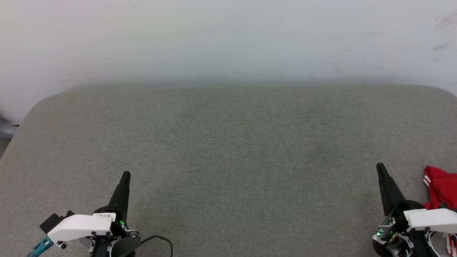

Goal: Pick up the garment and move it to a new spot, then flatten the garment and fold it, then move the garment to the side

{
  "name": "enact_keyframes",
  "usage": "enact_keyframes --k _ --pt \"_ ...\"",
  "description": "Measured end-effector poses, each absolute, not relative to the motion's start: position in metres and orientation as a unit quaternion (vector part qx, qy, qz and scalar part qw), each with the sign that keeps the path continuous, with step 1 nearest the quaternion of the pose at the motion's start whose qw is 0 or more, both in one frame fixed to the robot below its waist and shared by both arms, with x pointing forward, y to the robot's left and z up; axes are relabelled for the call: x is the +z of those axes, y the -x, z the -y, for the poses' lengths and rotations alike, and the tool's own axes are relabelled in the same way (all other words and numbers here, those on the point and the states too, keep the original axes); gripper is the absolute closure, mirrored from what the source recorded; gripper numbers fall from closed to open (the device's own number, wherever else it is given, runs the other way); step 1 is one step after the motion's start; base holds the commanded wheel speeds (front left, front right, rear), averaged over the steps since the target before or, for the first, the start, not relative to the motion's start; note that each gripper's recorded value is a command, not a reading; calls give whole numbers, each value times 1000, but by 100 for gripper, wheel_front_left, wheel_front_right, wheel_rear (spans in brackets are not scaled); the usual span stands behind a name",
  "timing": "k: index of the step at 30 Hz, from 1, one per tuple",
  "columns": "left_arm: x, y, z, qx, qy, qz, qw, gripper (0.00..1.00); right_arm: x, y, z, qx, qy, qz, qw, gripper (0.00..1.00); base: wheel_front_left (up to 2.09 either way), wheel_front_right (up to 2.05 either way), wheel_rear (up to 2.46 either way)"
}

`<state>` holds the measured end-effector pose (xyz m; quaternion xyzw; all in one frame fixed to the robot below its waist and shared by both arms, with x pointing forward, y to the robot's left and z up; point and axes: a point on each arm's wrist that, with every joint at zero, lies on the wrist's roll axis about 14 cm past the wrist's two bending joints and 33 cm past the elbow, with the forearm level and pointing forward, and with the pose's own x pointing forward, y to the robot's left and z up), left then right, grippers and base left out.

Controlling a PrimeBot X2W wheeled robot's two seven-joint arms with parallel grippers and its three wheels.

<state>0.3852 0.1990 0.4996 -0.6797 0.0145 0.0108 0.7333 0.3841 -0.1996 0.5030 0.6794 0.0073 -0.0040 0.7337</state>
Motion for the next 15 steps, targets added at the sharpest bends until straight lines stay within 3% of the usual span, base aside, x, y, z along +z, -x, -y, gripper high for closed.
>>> enact_keyframes --k 15 --pt "504 -388 -200 4 708 -3 706 100 504 -387 200 -5 -708 -3 706 100 0 0 0"
